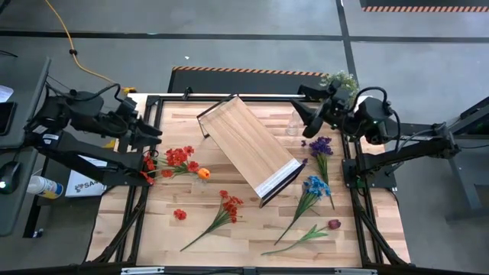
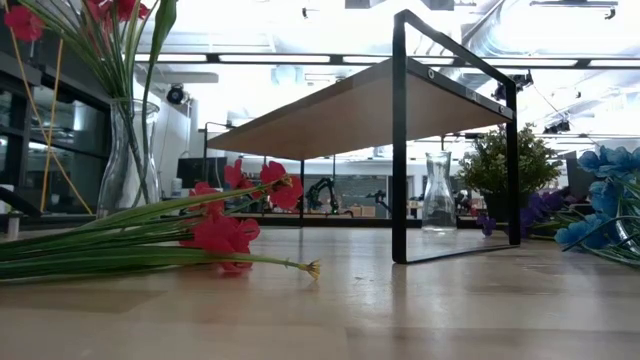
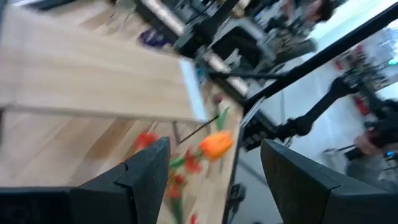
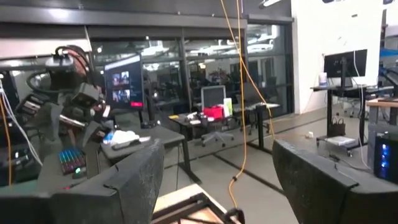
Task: Pick and place flowers into a vace then onto a shelf
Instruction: Put the red flowers into the bottom transparent vase
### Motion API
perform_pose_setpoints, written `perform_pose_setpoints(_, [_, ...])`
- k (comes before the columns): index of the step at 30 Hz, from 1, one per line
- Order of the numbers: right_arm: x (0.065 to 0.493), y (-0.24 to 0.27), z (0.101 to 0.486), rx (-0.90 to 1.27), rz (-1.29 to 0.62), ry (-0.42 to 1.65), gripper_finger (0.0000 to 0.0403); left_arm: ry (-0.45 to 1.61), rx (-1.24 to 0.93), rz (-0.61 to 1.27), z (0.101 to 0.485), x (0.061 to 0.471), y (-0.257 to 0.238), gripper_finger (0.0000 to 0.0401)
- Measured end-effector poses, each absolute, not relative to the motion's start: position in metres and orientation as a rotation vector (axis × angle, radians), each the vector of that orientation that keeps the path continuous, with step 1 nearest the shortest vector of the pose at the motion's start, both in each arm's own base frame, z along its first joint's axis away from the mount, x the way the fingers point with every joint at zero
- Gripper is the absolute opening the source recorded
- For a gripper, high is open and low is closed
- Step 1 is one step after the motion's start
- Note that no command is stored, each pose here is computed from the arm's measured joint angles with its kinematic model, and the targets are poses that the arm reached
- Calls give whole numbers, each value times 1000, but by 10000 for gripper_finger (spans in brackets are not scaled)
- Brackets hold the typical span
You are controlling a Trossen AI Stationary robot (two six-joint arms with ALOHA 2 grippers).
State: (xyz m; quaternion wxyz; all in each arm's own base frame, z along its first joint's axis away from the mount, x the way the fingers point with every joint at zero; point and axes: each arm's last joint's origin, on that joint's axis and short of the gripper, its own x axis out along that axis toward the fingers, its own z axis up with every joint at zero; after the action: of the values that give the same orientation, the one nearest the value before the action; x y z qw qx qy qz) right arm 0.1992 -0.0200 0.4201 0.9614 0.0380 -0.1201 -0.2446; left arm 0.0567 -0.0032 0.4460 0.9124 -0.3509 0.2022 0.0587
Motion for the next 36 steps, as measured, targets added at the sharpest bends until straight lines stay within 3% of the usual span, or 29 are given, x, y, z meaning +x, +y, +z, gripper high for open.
perform_pose_setpoints(12, [201,-19,414,136,-464,-193,287,394,-786,153,442,27,0,282])
perform_pose_setpoints(21, [201,-19,413,145,-451,-183,287,542,-845,236,428,20,0,282])
perform_pose_setpoints(36, [202,-19,409,162,-437,-148,287,522,-888,110,436,31,-4,282])
